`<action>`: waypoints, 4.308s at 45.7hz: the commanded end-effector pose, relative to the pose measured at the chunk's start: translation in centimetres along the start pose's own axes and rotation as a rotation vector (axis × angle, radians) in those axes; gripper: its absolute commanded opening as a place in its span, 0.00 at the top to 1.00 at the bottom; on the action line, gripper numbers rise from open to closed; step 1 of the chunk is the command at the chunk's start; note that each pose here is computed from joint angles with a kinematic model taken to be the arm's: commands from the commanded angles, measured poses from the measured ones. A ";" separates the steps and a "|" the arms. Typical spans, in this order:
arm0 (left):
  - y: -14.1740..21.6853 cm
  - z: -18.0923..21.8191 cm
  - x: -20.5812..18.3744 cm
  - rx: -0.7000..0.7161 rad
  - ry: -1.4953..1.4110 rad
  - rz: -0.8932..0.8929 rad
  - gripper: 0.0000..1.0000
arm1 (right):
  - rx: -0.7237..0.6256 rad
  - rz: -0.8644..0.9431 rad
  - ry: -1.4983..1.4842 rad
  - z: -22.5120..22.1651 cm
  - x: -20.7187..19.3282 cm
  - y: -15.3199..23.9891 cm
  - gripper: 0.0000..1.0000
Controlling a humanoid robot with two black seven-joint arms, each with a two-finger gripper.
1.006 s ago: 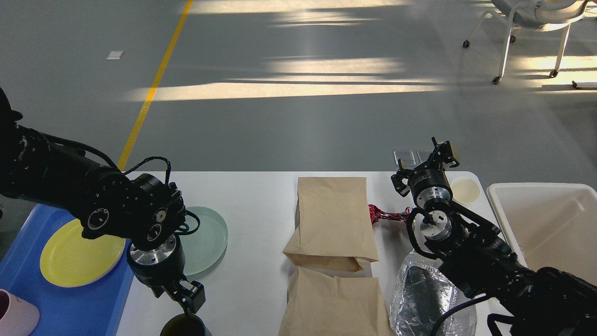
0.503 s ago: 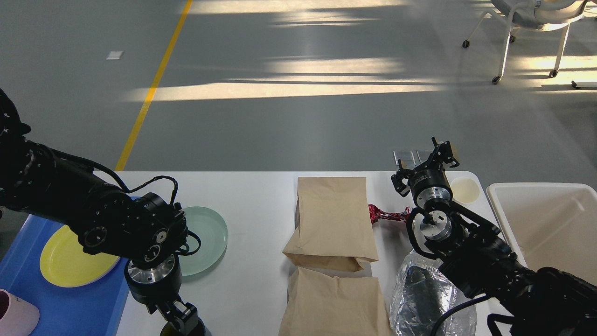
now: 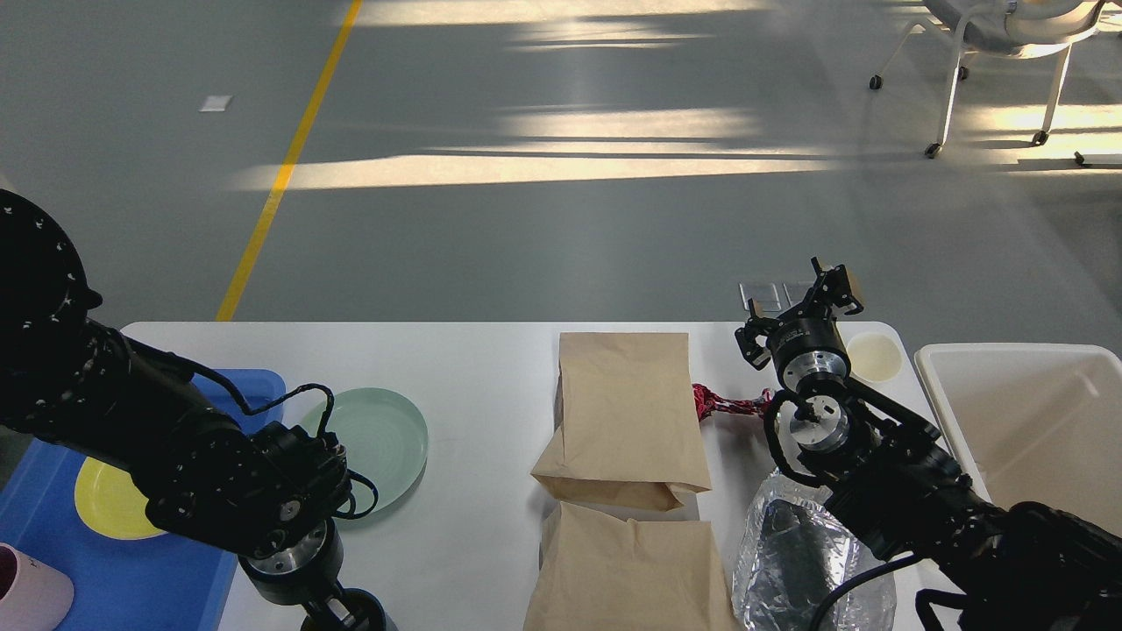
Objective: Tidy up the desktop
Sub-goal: 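Grasp the dark teal mug with the left gripper, then lift the teal mug and swing it over the blue tray, then lower the teal mug beside the pink cup near the tray corner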
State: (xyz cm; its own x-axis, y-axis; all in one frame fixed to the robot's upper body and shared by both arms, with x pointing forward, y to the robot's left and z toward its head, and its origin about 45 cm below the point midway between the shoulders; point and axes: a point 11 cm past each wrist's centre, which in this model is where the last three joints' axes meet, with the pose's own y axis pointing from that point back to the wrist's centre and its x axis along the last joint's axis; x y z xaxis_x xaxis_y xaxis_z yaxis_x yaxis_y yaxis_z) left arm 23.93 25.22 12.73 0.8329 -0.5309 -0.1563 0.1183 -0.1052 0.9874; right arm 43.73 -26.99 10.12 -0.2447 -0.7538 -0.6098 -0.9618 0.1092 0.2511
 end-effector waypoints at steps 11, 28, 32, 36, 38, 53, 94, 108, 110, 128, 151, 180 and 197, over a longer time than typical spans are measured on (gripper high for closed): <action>-0.7 0.0 0.0 -0.001 0.008 0.030 1.00 | 0.000 0.000 0.001 0.0 0.0 0.0 0.00; -0.6 0.0 -0.1 0.000 0.007 0.023 1.00 | 0.000 0.000 0.001 0.0 0.0 0.0 0.00; -0.3 0.1 0.2 -0.004 0.006 0.032 1.00 | 0.001 -0.001 0.000 0.0 -0.1 0.0 0.00; 0.2 0.3 0.7 -0.014 0.006 0.050 1.00 | 0.000 0.000 0.001 0.0 0.0 0.0 0.00; 1.2 0.3 1.6 -0.015 0.006 0.074 1.00 | 0.000 0.000 0.001 0.0 0.0 0.0 0.00; 13.9 -2.6 3.7 -0.078 0.131 0.001 1.00 | 0.000 0.000 0.001 0.0 0.0 0.0 0.00; 40.7 -10.3 3.8 0.003 0.394 0.641 1.00 | 0.000 0.000 0.001 0.0 0.0 0.0 0.00; 30.6 -14.7 1.8 -0.010 0.543 0.379 1.00 | 0.000 0.000 0.001 0.0 0.0 0.0 0.00; 27.6 -15.4 1.0 -0.021 0.575 0.301 1.00 | 0.000 0.000 0.001 0.0 0.0 0.0 0.00; 14.2 -17.9 -2.3 -0.015 0.694 0.214 1.00 | 0.000 0.000 0.001 0.0 0.0 0.0 0.00; 5.7 -18.0 -7.7 0.006 0.775 0.133 1.00 | 0.000 0.000 0.001 0.0 0.0 0.0 0.00; 1.8 -18.5 -13.0 0.080 0.802 0.028 1.00 | 0.001 -0.001 -0.001 0.0 -0.1 0.0 0.00; 0.9 -18.8 -13.1 0.112 0.798 0.066 0.80 | 0.000 0.000 0.001 0.0 0.0 0.0 0.00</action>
State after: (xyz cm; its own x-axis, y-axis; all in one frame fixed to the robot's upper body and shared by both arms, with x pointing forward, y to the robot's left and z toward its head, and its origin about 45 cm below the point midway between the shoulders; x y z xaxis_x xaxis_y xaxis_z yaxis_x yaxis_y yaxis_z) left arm 23.39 47.97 16.25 0.9765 0.2151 0.0154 0.0293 -0.2031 0.9787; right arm 43.74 -26.99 10.13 -0.2445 -0.7540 -0.6097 -0.9619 0.1090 0.2509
